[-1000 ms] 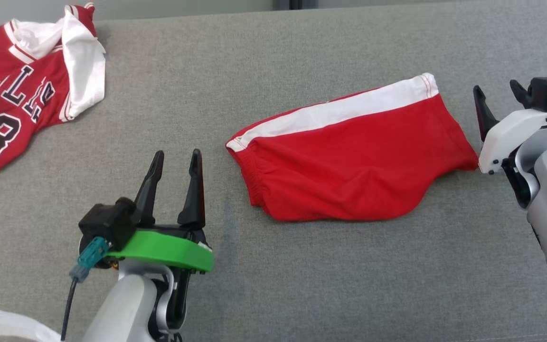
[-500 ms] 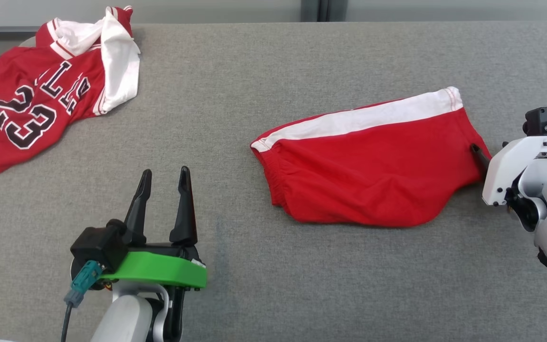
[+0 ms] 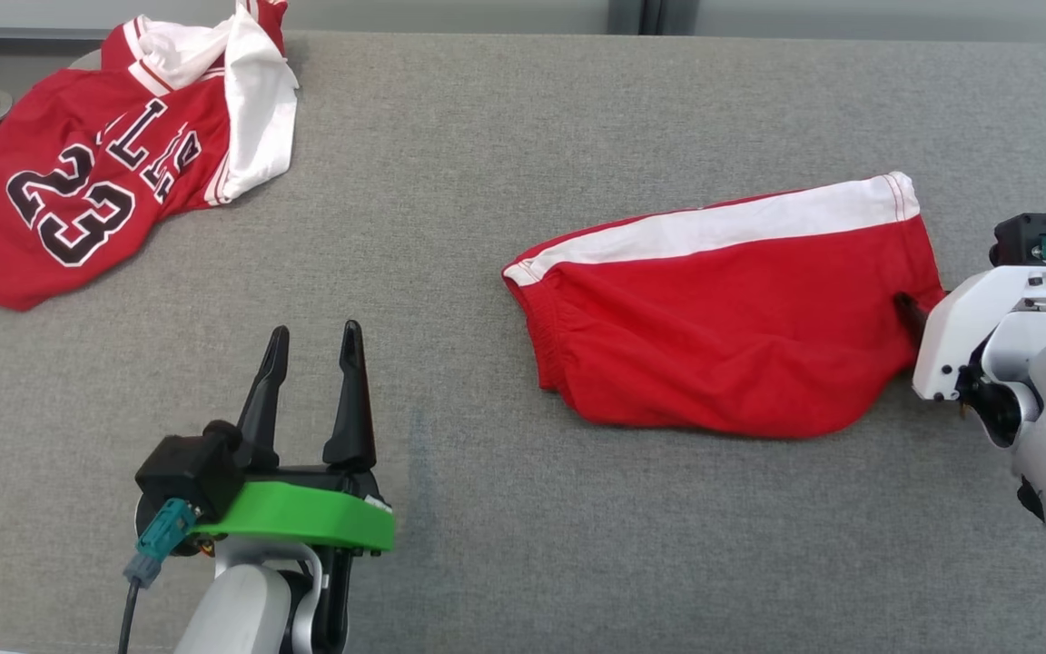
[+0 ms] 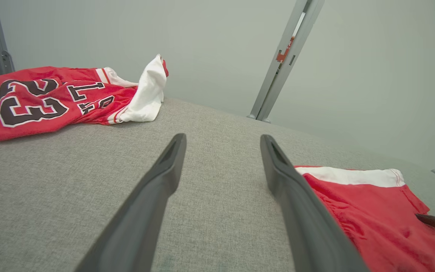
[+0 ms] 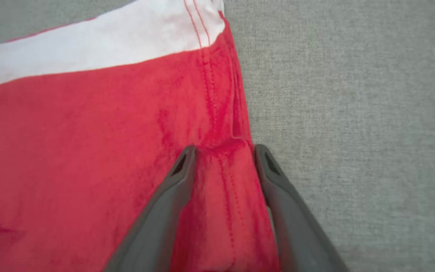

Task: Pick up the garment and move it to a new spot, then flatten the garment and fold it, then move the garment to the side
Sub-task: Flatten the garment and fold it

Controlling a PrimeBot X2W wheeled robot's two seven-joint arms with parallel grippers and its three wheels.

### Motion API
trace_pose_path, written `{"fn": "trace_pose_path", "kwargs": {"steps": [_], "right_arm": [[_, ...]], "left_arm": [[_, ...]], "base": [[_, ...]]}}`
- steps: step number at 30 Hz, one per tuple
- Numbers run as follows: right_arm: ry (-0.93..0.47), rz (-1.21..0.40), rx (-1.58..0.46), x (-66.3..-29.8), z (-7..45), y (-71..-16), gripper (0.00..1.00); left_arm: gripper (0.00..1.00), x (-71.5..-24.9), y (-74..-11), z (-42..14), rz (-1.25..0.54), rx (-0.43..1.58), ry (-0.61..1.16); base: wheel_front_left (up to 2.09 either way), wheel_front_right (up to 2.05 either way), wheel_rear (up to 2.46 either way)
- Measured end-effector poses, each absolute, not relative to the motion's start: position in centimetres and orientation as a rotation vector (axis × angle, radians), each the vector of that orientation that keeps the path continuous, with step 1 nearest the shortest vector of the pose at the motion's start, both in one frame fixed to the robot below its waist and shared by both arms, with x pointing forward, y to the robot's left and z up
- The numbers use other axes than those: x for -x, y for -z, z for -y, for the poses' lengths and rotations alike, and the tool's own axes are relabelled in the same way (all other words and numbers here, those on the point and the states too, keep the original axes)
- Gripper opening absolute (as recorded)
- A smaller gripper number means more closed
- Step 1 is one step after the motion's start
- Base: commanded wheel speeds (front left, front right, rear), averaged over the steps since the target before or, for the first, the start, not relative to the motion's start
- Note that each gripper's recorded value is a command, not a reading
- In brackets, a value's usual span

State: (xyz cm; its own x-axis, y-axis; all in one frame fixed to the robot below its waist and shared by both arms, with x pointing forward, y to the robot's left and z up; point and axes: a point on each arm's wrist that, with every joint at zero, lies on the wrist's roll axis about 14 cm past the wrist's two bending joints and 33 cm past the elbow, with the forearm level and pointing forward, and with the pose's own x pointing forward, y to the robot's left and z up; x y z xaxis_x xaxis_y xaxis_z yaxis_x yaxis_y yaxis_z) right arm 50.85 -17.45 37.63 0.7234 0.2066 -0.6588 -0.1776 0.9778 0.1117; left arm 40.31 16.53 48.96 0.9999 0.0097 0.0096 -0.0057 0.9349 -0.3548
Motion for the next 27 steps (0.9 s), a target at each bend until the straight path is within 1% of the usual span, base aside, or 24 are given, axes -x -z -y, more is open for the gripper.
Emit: {"fn": "trace_pose_path", "kwargs": {"steps": [4, 7, 14, 19, 27], "right_arm": [[-0.210, -0.686, -0.070, -50.7, 17.1, -38.1, 0.00], [-0.183, -0.652, -0.100, -50.2, 18.0, -38.4, 0.00], [-0.090, -0.571, -0.180, -47.7, 21.2, -38.7, 0.00], [-0.030, -0.538, -0.194, -45.4, 24.0, -38.8, 0.00], [0.018, -0.477, -0.232, -44.0, 25.4, -39.8, 0.00]], "left_arm": [[1.00, -40.5, -48.8, -15.7, 0.005, 0.362, 0.018], [1.00, -40.6, -48.7, -14.9, 0.000, 0.364, 0.044], [1.00, -40.9, -48.6, -12.7, -0.011, 0.371, 0.107], [1.00, -41.0, -48.6, -11.0, -0.020, 0.377, 0.158], [1.00, -41.0, -49.0, -8.9, -0.022, 0.380, 0.220]], "base": [[0.00, 0.00, 0.00], [0.00, 0.00, 0.00], [0.00, 0.00, 0.00], [0.00, 0.00, 0.00], [0.00, 0.00, 0.00]]}}
